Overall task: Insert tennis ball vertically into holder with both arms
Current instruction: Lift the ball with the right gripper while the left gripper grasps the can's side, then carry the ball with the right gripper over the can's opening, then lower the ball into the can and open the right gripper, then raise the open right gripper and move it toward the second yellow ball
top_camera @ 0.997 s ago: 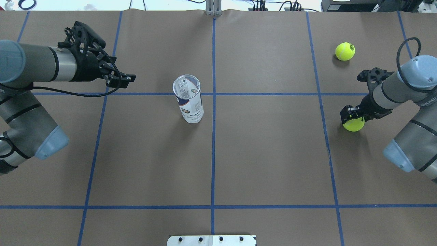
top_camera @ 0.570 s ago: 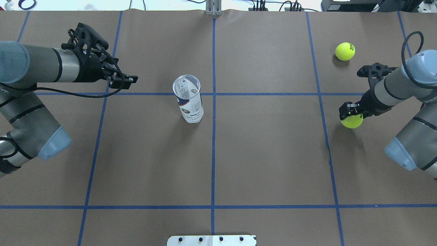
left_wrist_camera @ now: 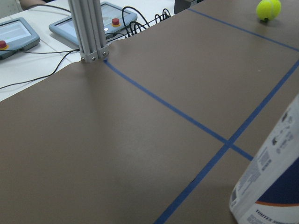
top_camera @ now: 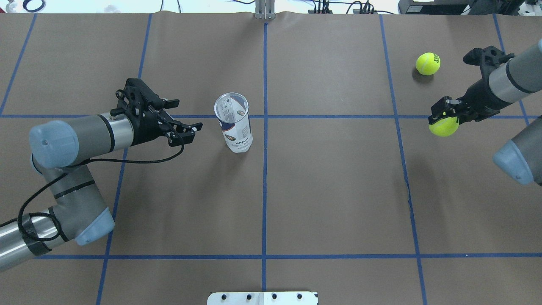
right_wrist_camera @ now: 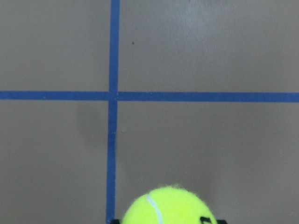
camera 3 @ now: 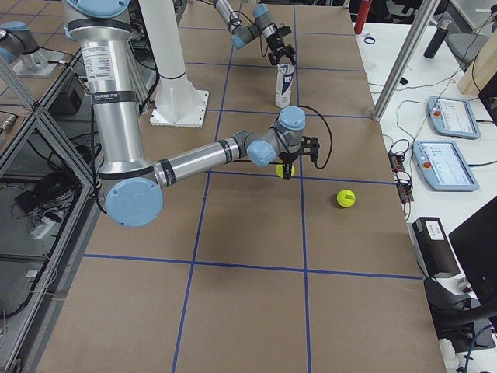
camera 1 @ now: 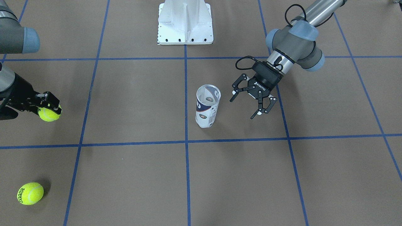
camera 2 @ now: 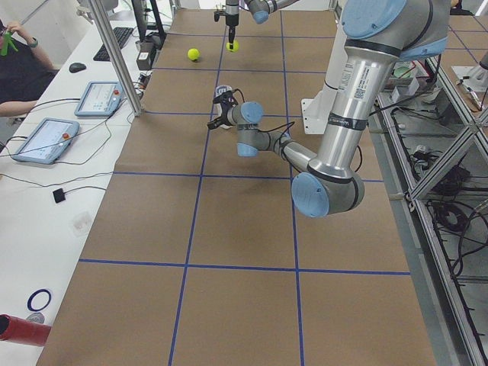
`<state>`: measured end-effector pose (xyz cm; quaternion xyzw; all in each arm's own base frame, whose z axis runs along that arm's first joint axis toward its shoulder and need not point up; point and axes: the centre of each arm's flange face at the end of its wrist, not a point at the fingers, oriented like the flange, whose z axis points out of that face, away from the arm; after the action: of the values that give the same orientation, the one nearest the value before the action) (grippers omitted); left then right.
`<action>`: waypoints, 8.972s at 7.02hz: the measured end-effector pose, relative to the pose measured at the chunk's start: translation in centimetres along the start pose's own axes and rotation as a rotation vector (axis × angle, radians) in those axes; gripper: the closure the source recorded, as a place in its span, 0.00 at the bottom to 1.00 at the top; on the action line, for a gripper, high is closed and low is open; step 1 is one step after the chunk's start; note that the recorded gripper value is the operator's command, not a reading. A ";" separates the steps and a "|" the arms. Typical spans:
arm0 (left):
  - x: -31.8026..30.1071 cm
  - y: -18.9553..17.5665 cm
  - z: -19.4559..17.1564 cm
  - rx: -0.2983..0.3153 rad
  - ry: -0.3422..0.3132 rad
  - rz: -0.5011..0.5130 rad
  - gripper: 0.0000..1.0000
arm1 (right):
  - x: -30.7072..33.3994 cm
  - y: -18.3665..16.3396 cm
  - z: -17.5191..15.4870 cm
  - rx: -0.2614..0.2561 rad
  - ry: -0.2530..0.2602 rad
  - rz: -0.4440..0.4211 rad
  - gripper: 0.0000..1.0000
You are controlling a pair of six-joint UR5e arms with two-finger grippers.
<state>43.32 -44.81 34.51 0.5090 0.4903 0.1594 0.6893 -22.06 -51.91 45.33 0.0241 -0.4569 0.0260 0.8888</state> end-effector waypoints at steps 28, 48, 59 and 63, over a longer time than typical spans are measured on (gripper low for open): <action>8.6 0.8 9.1 0.100 -0.049 -0.068 0.02 | -13.9 -4.7 -8.6 -0.028 -0.114 0.036 1.00; 9.3 0.1 9.6 0.115 -0.037 -0.078 0.33 | -49.4 -1.3 -4.0 0.024 -0.206 0.090 1.00; 9.1 -0.6 9.7 0.122 -0.042 -0.076 0.33 | -48.7 -0.7 -2.1 0.005 -0.187 0.102 0.01; 9.0 -0.6 9.7 0.122 -0.043 -0.075 0.33 | -48.7 -0.5 -2.5 0.009 -0.194 0.105 0.01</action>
<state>55.54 -43.88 29.39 0.5346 0.5031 0.0921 0.6727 -48.30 -53.46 4.26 0.0065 -0.5411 0.0720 0.8379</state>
